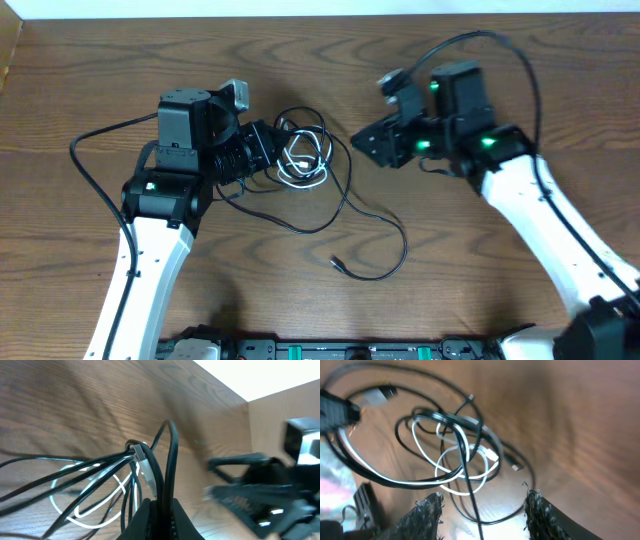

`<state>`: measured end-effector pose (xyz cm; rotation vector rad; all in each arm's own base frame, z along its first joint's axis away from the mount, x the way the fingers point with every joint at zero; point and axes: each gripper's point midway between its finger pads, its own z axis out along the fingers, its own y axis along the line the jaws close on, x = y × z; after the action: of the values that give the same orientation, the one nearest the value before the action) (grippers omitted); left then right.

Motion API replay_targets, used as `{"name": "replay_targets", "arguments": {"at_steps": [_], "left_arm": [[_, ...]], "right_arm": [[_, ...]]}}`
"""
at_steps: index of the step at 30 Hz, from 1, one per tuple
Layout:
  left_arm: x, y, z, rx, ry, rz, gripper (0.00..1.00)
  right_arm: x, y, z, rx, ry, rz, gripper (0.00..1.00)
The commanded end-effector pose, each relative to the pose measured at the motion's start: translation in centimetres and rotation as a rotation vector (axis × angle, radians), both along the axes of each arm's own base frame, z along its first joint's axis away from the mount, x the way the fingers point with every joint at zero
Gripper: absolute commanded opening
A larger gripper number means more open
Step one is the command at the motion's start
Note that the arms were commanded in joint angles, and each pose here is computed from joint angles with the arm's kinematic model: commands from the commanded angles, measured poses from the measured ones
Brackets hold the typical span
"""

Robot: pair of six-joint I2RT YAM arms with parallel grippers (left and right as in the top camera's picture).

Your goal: Untangle cables

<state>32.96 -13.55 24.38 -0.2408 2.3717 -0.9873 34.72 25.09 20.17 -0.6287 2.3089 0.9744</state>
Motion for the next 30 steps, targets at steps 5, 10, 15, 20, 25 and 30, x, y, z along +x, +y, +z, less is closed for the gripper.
{"name": "replay_targets", "arguments": {"at_steps": [5, 10, 15, 20, 25, 30], "left_arm": [[0.0, -0.2, 1.0, -0.028, -0.011, -0.002, 0.08], [0.0, -0.2, 1.0, -0.028, -0.011, -0.002, 0.07], [0.0, -0.2, 0.9, -0.028, -0.010, -0.002, 0.07], [-0.1, -0.2, 0.8, -0.028, -0.004, -0.002, 0.07], [-0.1, -0.2, 0.8, -0.034, 0.004, 0.005, 0.07], [-0.1, -0.2, 0.8, -0.036, 0.006, 0.007, 0.08]], "right_arm": [[-0.8, 3.7, -2.5, -0.008, 0.019, 0.105, 0.50], [-1.2, 5.2, -4.8, -0.025, 0.055, 0.140, 0.49], [-1.6, 6.0, -7.1, -0.051, 0.097, 0.159, 0.47], [-1.3, 6.5, -8.3, -0.056, 0.103, 0.163, 0.41], [-1.0, 7.0, -9.1, -0.060, 0.095, 0.168, 0.36], [-1.0, 7.4, -9.6, -0.104, 0.067, 0.151, 0.22]]}}
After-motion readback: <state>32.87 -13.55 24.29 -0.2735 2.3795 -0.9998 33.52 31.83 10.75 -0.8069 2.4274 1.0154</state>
